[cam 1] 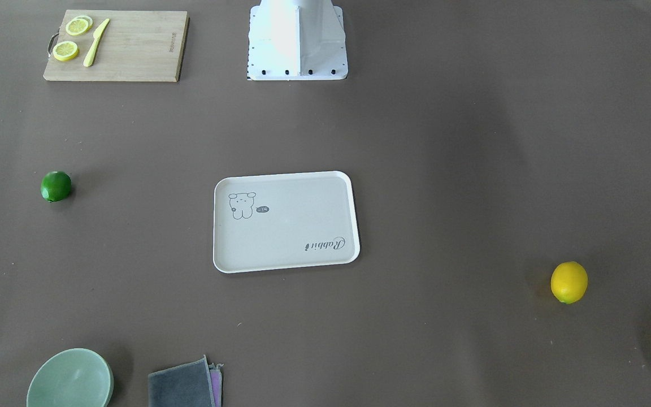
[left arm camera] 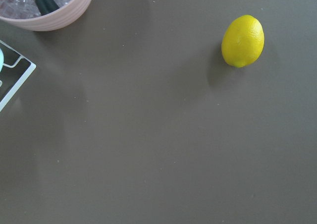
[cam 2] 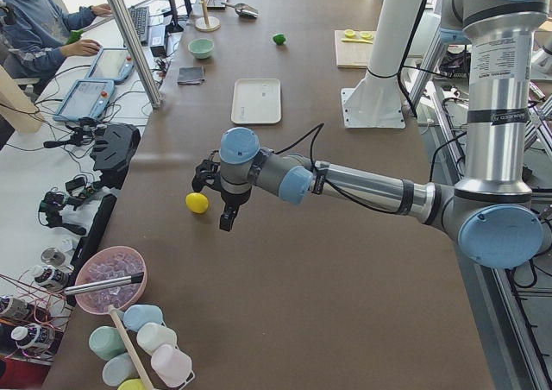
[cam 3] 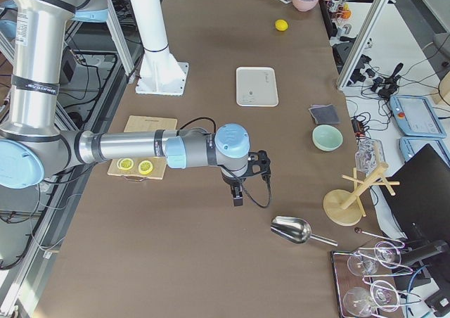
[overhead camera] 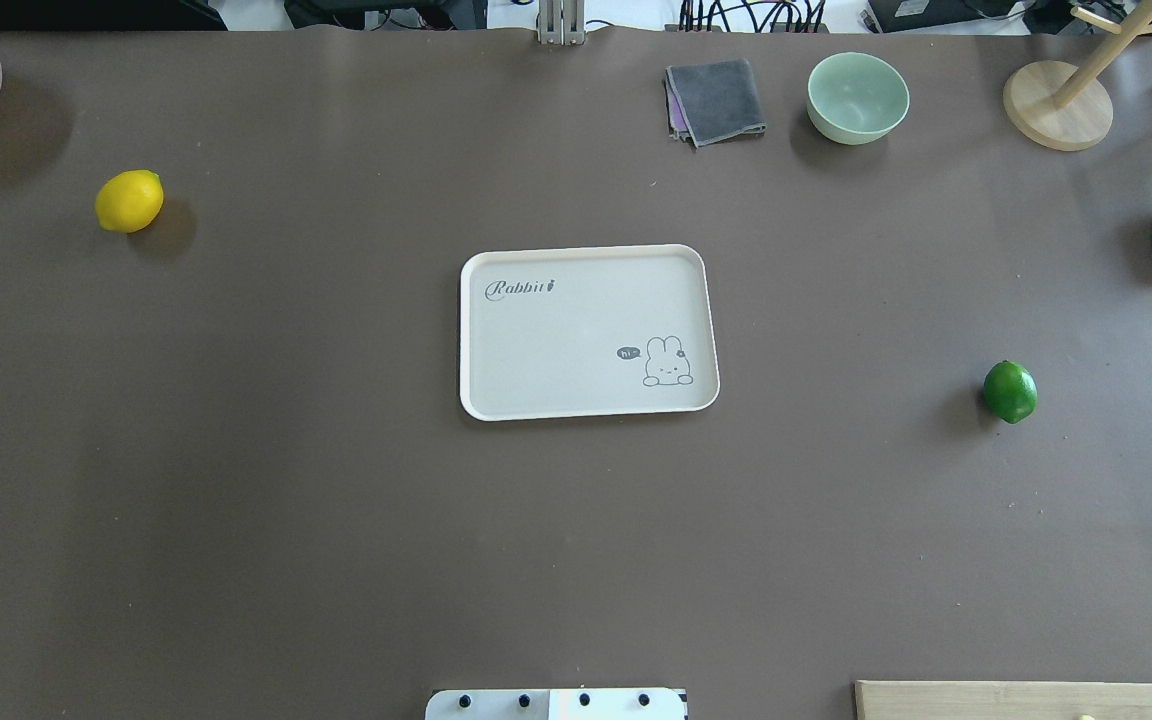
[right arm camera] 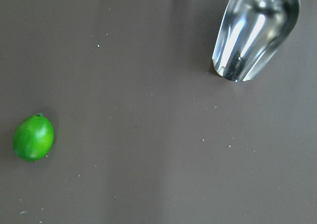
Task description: Place all lemons on tray
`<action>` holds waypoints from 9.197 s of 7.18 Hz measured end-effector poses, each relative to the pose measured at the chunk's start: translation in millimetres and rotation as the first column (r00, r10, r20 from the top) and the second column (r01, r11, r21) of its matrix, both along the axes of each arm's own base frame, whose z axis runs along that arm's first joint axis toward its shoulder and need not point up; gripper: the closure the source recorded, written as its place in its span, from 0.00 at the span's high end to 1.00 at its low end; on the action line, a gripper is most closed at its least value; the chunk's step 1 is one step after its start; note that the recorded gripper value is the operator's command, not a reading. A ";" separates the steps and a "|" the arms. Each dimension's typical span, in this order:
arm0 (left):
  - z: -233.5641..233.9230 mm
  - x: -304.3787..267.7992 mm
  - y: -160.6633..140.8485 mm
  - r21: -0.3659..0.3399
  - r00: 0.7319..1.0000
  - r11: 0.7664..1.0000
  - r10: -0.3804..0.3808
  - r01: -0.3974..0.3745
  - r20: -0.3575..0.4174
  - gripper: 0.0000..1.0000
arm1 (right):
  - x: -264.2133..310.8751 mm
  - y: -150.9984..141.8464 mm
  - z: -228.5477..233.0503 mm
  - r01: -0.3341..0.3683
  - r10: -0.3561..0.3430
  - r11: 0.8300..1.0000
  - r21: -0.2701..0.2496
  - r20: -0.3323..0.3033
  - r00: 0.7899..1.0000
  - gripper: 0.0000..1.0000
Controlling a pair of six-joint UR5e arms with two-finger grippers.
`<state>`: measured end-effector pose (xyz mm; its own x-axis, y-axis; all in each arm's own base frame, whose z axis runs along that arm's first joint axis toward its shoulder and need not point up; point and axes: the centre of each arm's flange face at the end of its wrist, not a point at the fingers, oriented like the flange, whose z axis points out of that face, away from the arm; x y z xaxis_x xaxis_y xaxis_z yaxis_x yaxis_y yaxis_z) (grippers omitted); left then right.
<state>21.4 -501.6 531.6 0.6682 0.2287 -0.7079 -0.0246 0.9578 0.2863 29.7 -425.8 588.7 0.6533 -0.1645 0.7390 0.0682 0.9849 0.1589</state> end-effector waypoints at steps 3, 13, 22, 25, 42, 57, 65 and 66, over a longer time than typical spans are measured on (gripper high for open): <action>-19.2 49.4 -60.0 -0.018 0.999 0.999 0.028 -0.028 -0.016 0.97 | -90.5 -21.3 -31.7 -0.001 0.003 0.996 -0.084 0.027 1.000 0.98; -55.3 139.0 -127.0 -0.037 0.995 0.995 0.093 -0.094 -0.028 0.97 | -267.9 -39.3 -27.3 0.147 -0.155 0.978 -0.146 -0.040 0.987 0.90; -8.4 163.9 -140.7 -0.050 0.989 0.989 0.140 -0.138 0.044 0.97 | -321.1 -61.4 -124.5 0.142 -0.129 0.982 -0.126 0.107 0.986 0.00; 17.0 201.5 -151.2 0.029 0.983 0.988 0.149 -0.153 0.109 0.97 | -404.4 -69.5 -235.5 0.099 -0.076 0.984 -0.151 0.148 0.986 0.00; -266.7 467.3 -28.6 -0.233 0.963 0.972 -0.091 0.031 -0.252 0.00 | -511.7 -97.9 -314.3 -0.069 0.081 0.989 -0.132 0.087 0.993 1.00; -11.3 76.7 -31.8 0.000 0.987 0.993 0.120 -0.121 0.111 0.98 | -125.0 -124.2 -16.5 -0.011 0.010 1.000 -0.012 -0.065 0.998 1.00; 46.3 -5.4 5.8 -0.081 0.997 0.995 0.056 -0.052 0.056 0.98 | -27.8 -82.7 58.5 -0.072 0.066 0.996 -0.048 -0.109 0.992 1.00; 45.8 -6.2 5.7 -0.079 0.997 0.996 0.055 -0.050 0.054 0.98 | -26.1 -82.5 58.6 -0.075 0.069 0.996 -0.047 -0.111 0.991 1.00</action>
